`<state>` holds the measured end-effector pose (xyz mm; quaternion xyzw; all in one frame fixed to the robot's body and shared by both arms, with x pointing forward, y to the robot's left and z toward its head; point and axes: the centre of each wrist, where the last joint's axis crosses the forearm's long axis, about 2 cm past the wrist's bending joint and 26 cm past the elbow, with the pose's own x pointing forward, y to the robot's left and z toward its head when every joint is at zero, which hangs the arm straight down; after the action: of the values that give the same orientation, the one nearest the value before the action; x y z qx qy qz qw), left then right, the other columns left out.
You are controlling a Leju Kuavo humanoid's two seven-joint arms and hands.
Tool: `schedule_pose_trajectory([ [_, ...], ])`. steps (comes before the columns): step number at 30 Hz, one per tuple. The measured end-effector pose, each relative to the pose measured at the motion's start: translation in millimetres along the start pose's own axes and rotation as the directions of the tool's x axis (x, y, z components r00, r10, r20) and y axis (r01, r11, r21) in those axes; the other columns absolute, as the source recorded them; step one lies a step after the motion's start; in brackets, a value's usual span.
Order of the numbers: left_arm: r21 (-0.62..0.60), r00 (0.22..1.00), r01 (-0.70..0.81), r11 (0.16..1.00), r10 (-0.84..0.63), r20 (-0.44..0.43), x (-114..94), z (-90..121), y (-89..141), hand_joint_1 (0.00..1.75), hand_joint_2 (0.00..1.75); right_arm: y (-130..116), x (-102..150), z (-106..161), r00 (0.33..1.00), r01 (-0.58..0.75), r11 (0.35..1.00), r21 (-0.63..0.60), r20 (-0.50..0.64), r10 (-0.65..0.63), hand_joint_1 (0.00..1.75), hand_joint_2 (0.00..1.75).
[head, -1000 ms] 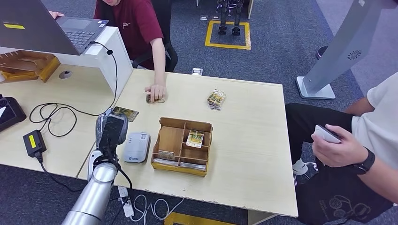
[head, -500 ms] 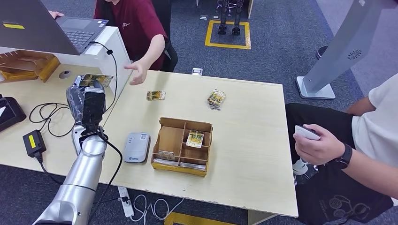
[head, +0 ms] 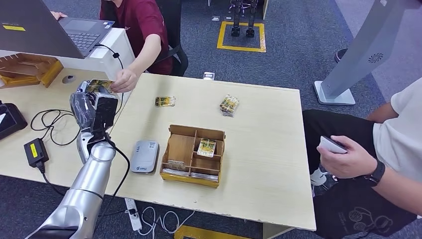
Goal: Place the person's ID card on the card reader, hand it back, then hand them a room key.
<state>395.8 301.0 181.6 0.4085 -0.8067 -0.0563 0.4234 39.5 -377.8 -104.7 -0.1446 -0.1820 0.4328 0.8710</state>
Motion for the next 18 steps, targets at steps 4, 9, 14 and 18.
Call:
schedule_pose_trajectory([
  [4,-0.019,1.000,-0.022,1.000,0.022,-0.018,-2.4,1.6,-0.9,0.00,1.75,-0.5,-0.5,0.0,1.000,0.000,1.000,-0.001,-0.001,0.000,0.00,1.75],
  [9,-0.123,0.981,-0.173,0.977,0.160,-0.113,-2.9,5.7,-2.3,0.00,1.75,0.8,-1.9,0.7,1.000,0.019,1.000,-0.008,-0.005,-0.019,0.00,1.75],
  [14,-0.297,0.955,-0.295,0.908,0.270,-0.122,8.5,24.3,7.1,0.00,1.75,9.2,-9.9,5.3,0.998,0.055,0.998,-0.009,-0.010,-0.055,0.00,1.75],
  [18,-0.488,0.965,-0.216,0.846,0.260,0.024,23.1,48.2,22.8,0.00,1.75,14.6,-16.8,8.9,0.997,0.076,0.997,-0.005,-0.021,-0.076,0.00,1.75],
])
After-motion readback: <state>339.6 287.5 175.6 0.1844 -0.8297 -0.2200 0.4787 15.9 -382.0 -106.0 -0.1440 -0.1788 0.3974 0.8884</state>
